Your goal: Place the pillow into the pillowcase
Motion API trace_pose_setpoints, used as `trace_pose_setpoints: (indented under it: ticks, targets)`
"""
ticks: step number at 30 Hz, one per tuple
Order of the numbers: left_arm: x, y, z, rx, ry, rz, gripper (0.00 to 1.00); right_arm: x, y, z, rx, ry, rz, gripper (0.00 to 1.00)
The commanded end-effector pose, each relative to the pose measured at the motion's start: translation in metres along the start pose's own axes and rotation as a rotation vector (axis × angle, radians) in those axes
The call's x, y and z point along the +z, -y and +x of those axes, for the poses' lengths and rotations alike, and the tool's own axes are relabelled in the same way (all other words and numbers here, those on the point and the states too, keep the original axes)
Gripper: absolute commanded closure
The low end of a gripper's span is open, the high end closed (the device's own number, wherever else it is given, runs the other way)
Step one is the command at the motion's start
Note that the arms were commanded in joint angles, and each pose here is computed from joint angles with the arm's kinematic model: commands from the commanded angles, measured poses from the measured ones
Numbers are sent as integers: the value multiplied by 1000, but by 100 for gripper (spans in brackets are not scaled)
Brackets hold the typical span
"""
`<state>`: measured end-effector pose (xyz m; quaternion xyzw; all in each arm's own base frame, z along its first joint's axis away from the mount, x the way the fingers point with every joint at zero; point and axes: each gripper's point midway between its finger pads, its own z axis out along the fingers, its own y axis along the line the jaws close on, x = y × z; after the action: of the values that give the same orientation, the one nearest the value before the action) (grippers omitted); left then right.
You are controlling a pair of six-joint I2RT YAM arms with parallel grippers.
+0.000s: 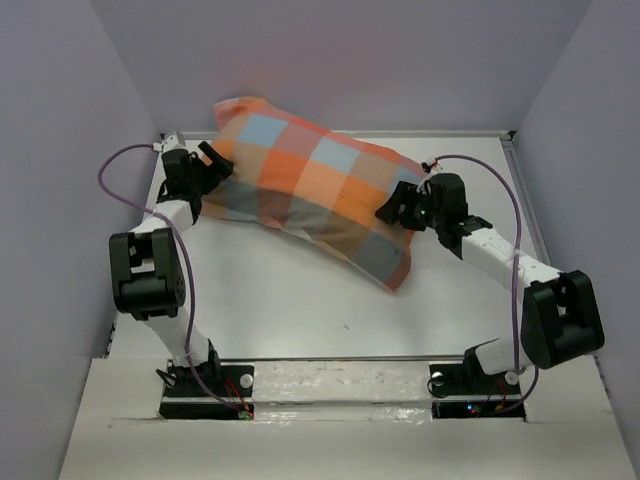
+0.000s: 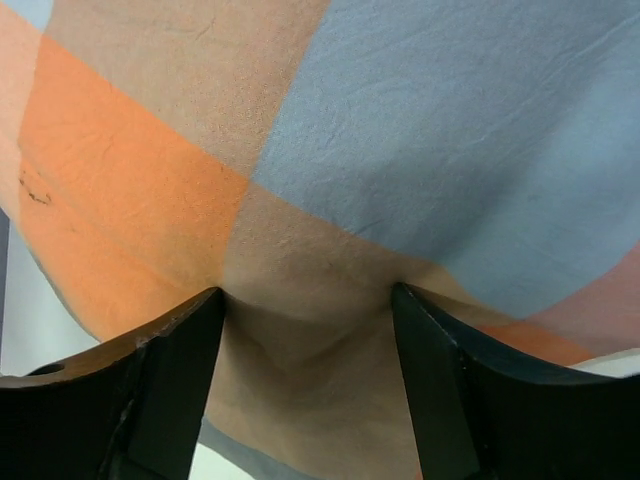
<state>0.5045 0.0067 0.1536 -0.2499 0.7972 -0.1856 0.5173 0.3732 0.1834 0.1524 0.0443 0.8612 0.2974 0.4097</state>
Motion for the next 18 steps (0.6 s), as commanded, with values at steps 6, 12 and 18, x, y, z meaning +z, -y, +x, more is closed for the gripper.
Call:
trace_pose_setpoints:
  ticks: [6, 12, 18]
  targets:
    - [22, 51, 6, -167, 52, 331, 31, 14, 2, -28, -17, 69, 51, 84]
    - [-30, 63, -10, -262, 189, 409, 100, 6, 3, -44, -29, 134, 87, 100]
    - [-109, 39, 8, -338, 281, 332, 100, -24, 12, -45, -52, 180, 152, 100]
